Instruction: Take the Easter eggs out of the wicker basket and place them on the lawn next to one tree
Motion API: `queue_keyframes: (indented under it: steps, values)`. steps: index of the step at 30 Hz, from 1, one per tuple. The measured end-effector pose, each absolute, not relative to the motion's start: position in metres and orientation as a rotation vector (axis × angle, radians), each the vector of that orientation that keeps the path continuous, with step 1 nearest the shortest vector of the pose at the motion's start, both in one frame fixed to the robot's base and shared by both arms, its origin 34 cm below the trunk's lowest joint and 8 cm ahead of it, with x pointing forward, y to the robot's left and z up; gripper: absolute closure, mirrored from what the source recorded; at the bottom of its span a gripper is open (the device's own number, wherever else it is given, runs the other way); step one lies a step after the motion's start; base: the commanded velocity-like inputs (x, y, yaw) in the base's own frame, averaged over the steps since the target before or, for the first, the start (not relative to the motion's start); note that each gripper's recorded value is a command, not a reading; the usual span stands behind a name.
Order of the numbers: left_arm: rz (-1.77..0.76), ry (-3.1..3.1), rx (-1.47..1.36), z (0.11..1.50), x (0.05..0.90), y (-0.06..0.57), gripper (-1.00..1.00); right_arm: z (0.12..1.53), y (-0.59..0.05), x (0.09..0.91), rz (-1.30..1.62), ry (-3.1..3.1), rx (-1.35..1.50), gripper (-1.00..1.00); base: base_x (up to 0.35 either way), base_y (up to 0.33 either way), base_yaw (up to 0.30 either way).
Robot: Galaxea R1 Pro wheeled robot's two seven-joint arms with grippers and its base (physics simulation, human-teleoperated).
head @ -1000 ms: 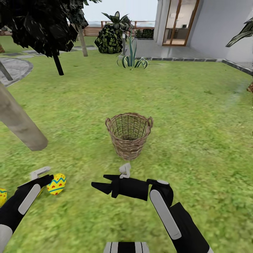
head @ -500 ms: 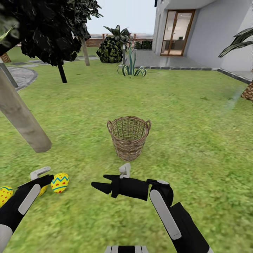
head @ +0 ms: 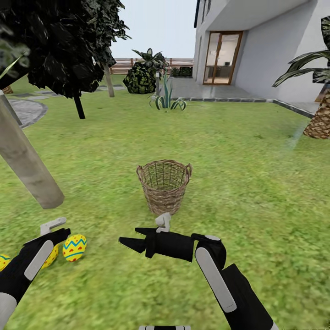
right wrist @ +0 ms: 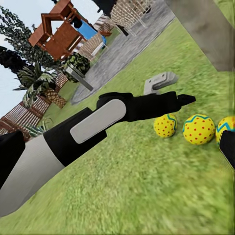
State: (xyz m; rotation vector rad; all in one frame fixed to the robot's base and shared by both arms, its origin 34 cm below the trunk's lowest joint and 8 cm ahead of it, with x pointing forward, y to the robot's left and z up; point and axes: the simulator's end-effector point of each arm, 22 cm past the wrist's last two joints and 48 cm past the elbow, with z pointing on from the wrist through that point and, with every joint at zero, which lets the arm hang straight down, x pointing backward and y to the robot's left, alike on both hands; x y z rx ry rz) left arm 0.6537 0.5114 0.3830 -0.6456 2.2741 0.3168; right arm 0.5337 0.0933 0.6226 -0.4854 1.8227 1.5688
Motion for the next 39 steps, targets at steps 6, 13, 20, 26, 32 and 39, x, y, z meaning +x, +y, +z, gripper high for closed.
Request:
queue_keyframes:
  steps: [6,13,20,26,32,39]
  values:
    - [0.310,2.256,-0.642,0.397,0.656,0.511,-1.00,0.633,0.090,0.534,1.551,1.807,-0.490,-1.00,0.000,0.000,-0.186]
    - [0.297,2.225,-0.650,0.415,0.658,0.512,-1.00,0.645,0.090,0.532,1.531,1.793,-0.502,-1.00,0.000,0.000,-0.093]
    - [0.289,2.195,-0.650,0.432,0.661,0.512,-1.00,0.657,0.090,0.528,1.514,1.776,-0.520,-1.00,0.000,0.000,-0.012]
    - [0.283,2.166,-0.651,0.448,0.663,0.512,-1.00,0.668,0.090,0.524,1.502,1.758,-0.535,-1.00,0.000,0.000,-0.001]
    - [0.274,2.139,-0.652,0.463,0.664,0.512,-1.00,0.678,0.090,0.521,1.485,1.744,-0.550,-1.00,0.000,0.000,0.000]
    - [0.264,2.111,-0.652,0.481,0.665,0.512,-1.00,0.691,0.090,0.515,1.475,1.721,-0.568,-1.00,0.000,0.000,0.000]
